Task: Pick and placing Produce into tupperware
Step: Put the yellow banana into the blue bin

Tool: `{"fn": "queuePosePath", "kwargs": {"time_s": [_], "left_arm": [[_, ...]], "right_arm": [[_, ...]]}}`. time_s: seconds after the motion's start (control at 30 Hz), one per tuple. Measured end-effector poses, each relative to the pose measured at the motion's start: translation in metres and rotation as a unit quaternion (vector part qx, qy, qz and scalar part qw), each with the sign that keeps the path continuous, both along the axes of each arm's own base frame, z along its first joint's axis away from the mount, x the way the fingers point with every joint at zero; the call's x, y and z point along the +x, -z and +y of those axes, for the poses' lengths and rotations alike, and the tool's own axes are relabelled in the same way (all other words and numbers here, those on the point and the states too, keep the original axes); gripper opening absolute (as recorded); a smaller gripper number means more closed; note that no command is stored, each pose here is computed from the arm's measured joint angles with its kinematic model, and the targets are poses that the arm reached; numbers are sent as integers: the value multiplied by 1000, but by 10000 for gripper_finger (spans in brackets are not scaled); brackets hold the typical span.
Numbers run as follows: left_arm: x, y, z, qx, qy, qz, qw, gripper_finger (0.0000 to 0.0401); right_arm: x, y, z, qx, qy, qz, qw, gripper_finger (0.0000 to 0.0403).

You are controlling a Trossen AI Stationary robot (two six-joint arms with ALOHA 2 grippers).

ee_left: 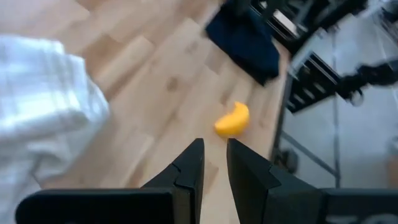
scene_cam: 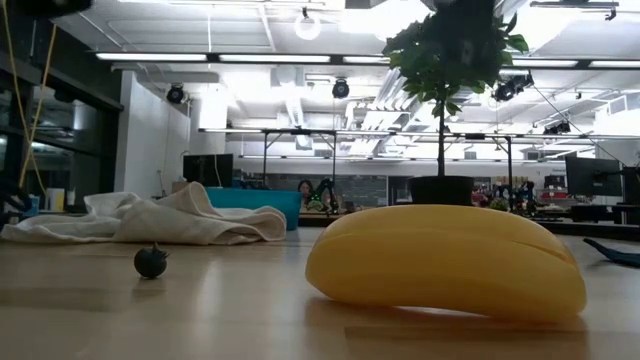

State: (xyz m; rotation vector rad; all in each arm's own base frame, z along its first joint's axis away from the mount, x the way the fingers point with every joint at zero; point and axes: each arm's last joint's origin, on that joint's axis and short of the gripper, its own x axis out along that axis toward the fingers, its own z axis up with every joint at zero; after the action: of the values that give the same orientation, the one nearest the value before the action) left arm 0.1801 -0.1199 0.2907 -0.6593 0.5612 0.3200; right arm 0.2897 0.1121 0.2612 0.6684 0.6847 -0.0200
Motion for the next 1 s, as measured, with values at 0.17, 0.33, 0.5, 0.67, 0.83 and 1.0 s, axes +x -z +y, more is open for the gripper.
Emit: {"fn": "queuePosePath", "kwargs": {"time_s": [0.17, 0.33, 0.5, 0.67, 0.83, 1.0], "left_arm": [[-11, 0, -16, -4, 39, -2, 999, 58], [-19, 0, -25, -2, 61, -7, 998, 58], [-25, 0, -30, 5, 71, -13, 997, 58], [-28, 0, -33, 11, 83, -14, 996, 58], [-31, -1, -36, 14, 94, -15, 995, 58], [-34, 0, -39, 15, 105, -15, 994, 58]], "right_arm": [[29, -8, 20, -49, -10, 94, 994, 151], [55, -17, 38, -60, 1, 172, 983, 151], [74, -24, 55, -60, 12, 212, 975, 151], [87, -20, 70, -61, 10, 246, 967, 153], [94, -7, 88, -47, -1, 260, 964, 176], [95, 10, 101, -16, -8, 296, 955, 211]]}}
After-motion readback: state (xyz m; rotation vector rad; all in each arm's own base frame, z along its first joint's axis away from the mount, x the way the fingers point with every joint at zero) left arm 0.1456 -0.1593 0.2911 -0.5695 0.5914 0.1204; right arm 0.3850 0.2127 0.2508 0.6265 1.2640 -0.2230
